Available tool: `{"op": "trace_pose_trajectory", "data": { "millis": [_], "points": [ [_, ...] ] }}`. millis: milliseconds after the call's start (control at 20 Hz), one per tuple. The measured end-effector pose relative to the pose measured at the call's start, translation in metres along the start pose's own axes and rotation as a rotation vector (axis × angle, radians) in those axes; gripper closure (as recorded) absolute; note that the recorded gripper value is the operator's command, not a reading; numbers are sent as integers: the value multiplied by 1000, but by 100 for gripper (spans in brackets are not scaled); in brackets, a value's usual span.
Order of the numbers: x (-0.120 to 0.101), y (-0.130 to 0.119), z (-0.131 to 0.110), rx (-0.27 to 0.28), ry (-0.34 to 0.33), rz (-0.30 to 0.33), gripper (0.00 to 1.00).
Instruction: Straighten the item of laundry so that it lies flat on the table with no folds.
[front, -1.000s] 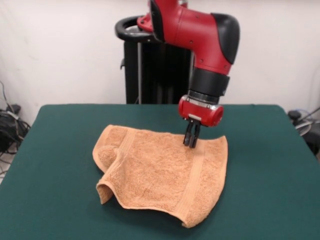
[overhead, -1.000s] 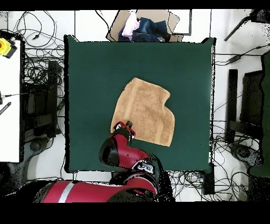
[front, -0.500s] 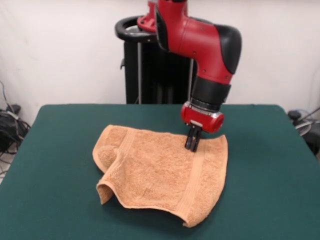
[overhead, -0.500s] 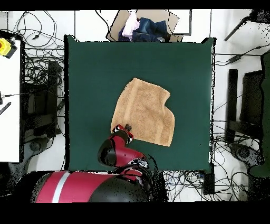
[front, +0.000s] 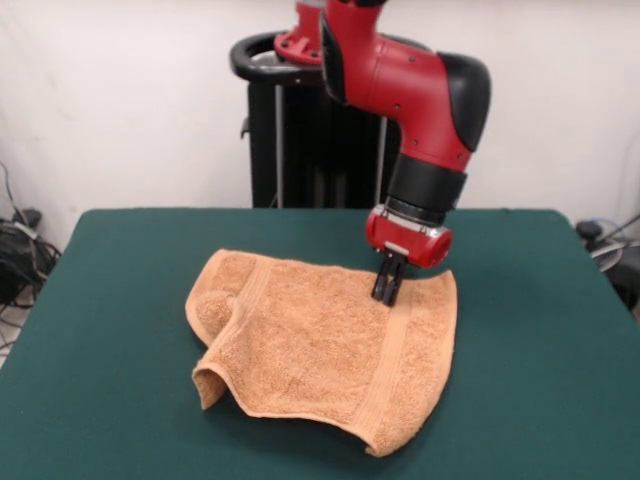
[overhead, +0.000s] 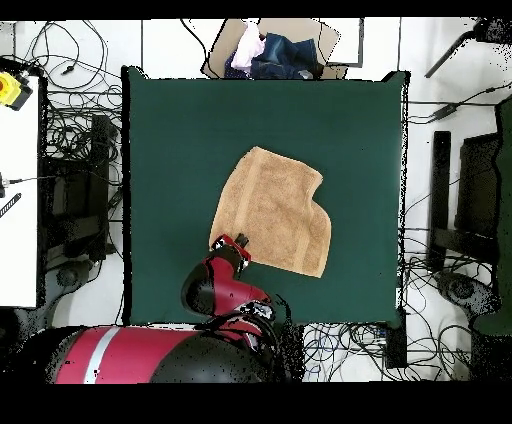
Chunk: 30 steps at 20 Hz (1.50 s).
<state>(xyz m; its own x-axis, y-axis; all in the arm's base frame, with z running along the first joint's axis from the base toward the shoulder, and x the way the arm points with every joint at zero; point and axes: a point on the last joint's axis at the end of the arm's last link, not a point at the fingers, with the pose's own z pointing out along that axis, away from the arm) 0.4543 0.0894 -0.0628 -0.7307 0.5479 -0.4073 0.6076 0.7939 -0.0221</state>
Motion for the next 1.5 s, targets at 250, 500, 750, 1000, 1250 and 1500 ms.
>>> {"op": "trace_pose_trajectory", "data": {
  "millis": [250,500,750,1000,1250,1500],
  "points": [
    [0,0,0,1,0,0,100],
    [0,0,0,1,0,1,100],
    [0,0,0,-3,2,-2,100],
    [-1,-2,0,-14,10,-6,100],
    [-3,-3,0,-30,24,0,100],
    [-4,-4,0,-45,36,3,100]
  ]
}}
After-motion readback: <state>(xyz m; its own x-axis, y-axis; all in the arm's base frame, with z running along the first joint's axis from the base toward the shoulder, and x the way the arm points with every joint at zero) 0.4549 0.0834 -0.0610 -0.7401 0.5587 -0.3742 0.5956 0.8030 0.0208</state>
